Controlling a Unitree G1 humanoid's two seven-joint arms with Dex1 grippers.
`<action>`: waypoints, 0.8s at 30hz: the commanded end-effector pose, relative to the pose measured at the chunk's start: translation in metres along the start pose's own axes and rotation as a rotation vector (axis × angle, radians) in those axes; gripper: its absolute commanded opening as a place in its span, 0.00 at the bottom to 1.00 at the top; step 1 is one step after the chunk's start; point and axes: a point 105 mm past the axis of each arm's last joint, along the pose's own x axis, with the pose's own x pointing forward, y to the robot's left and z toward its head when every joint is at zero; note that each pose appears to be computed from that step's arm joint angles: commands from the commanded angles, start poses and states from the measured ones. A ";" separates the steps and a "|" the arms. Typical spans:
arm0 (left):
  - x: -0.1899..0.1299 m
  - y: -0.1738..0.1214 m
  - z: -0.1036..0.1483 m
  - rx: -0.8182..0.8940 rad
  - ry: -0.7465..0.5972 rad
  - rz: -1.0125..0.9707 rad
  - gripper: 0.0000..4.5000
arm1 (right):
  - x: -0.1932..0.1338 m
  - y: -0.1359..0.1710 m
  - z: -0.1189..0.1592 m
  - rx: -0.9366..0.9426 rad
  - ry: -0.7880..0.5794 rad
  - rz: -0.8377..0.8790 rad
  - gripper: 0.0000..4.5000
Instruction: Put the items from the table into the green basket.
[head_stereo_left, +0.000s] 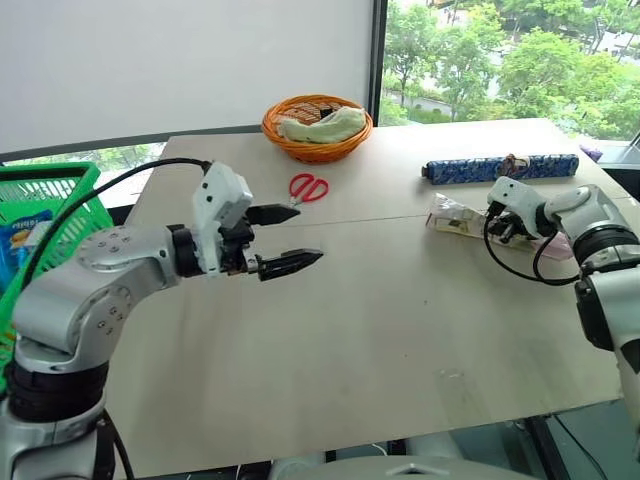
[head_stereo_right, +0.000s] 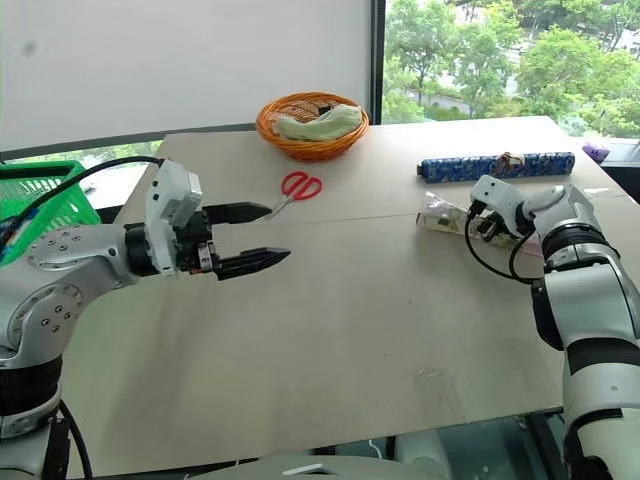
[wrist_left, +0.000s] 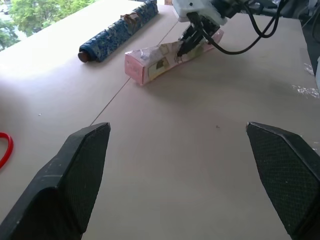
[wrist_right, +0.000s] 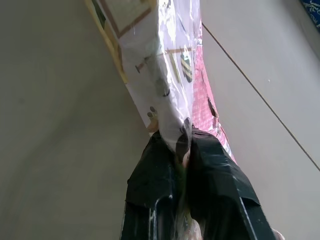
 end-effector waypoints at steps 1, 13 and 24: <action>0.011 -0.005 0.000 -0.091 -0.099 -0.005 1.00 | -0.025 0.006 0.091 0.014 -0.349 0.164 0.01; 0.030 0.003 0.040 -0.388 -0.512 -0.098 1.00 | -0.102 0.108 0.191 0.170 -0.819 0.829 0.01; 0.047 -0.017 0.050 -0.428 -0.453 -0.257 1.00 | -0.120 0.158 0.193 0.151 -0.871 0.933 0.01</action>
